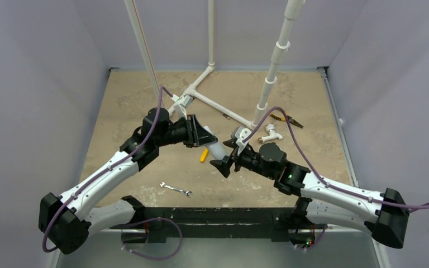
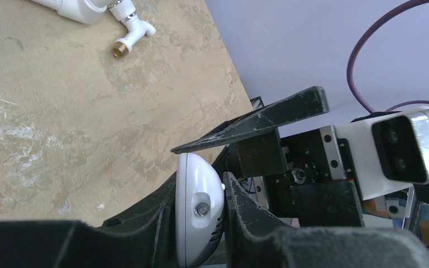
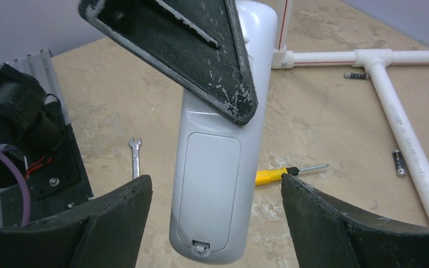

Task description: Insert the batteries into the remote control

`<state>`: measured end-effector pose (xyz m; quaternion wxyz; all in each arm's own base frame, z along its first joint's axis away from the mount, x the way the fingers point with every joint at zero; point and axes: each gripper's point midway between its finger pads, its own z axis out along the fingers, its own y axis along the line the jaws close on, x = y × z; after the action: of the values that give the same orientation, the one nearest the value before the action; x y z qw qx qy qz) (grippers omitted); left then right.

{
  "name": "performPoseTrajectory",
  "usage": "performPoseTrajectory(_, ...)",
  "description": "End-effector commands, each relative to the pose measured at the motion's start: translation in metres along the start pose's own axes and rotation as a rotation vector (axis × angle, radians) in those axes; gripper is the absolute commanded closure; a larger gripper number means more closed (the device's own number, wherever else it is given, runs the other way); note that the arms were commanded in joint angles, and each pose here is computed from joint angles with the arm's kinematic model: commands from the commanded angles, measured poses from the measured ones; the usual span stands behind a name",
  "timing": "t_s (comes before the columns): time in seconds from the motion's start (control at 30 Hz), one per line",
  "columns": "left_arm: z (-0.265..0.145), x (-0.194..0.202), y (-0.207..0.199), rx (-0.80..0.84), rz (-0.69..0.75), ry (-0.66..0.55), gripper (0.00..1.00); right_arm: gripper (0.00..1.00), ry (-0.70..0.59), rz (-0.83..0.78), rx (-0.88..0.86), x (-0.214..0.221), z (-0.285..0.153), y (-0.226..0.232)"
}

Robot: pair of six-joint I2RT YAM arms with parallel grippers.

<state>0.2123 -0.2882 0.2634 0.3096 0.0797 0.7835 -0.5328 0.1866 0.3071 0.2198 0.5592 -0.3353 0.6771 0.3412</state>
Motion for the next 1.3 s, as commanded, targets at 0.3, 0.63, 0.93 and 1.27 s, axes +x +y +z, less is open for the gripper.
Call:
performPoseTrajectory(0.3, -0.002, -0.001, -0.001, -0.007, 0.085, 0.015, 1.0, 0.14, -0.163, -0.477, -0.136, -0.044, -0.055, 0.012)
performPoseTrajectory(0.63, 0.007, 0.025, -0.004, 0.108, 0.032, 0.125, 1.0, 0.21, -0.027, -0.752, -0.255, -0.016, -0.066, 0.015)
performPoseTrajectory(0.93, 0.021, 0.034, 0.001, 0.16, -0.081, 0.15, 1.0, 0.39, -0.007, -0.796, -0.293, -0.003, -0.061, 0.017)
performPoseTrajectory(1.27, 0.02, 0.032, -0.001, 0.152, -0.06, 0.16, 1.0, 0.43, -0.001, -0.807, -0.284, -0.002, -0.062, 0.015)
